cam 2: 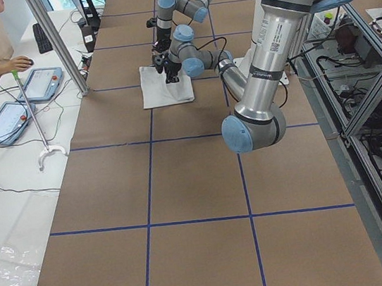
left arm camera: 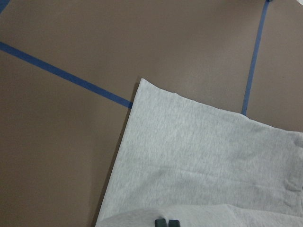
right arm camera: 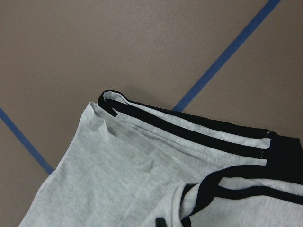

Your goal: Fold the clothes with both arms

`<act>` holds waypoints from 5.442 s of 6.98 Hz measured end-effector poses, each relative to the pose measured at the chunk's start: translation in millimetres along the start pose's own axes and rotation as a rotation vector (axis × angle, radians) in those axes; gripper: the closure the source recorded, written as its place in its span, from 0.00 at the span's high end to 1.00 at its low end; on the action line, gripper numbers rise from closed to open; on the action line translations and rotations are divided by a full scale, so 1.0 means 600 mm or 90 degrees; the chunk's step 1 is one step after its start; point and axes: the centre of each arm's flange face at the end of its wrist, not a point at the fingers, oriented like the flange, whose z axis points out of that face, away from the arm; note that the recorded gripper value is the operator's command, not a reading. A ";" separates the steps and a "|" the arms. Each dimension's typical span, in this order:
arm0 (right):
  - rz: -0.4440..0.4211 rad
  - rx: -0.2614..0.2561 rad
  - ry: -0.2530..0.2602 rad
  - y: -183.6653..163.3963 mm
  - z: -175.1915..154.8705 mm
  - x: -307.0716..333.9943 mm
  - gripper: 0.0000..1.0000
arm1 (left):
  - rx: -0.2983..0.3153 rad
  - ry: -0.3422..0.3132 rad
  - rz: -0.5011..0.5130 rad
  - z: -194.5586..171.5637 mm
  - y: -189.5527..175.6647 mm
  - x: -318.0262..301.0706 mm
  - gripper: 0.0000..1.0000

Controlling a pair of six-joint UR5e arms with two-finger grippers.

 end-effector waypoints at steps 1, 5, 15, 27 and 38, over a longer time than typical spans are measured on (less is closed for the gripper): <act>0.000 0.002 0.005 -0.004 0.008 -0.002 0.00 | 0.005 0.002 -0.001 0.014 -0.010 -0.003 0.00; 0.001 0.009 0.011 -0.010 0.019 -0.025 0.00 | 0.012 0.001 -0.004 0.024 -0.022 -0.007 0.00; -0.088 0.020 0.053 -0.189 0.029 -0.076 1.00 | 0.072 0.010 0.049 0.066 -0.154 -0.025 0.44; -0.514 -0.019 0.101 -0.791 -0.224 0.449 1.00 | -0.031 -0.038 0.501 -0.280 -0.587 -0.431 0.62; -0.512 -0.104 0.052 -0.871 -0.253 0.548 1.00 | -0.096 -0.084 0.493 -0.295 -0.625 -0.608 1.00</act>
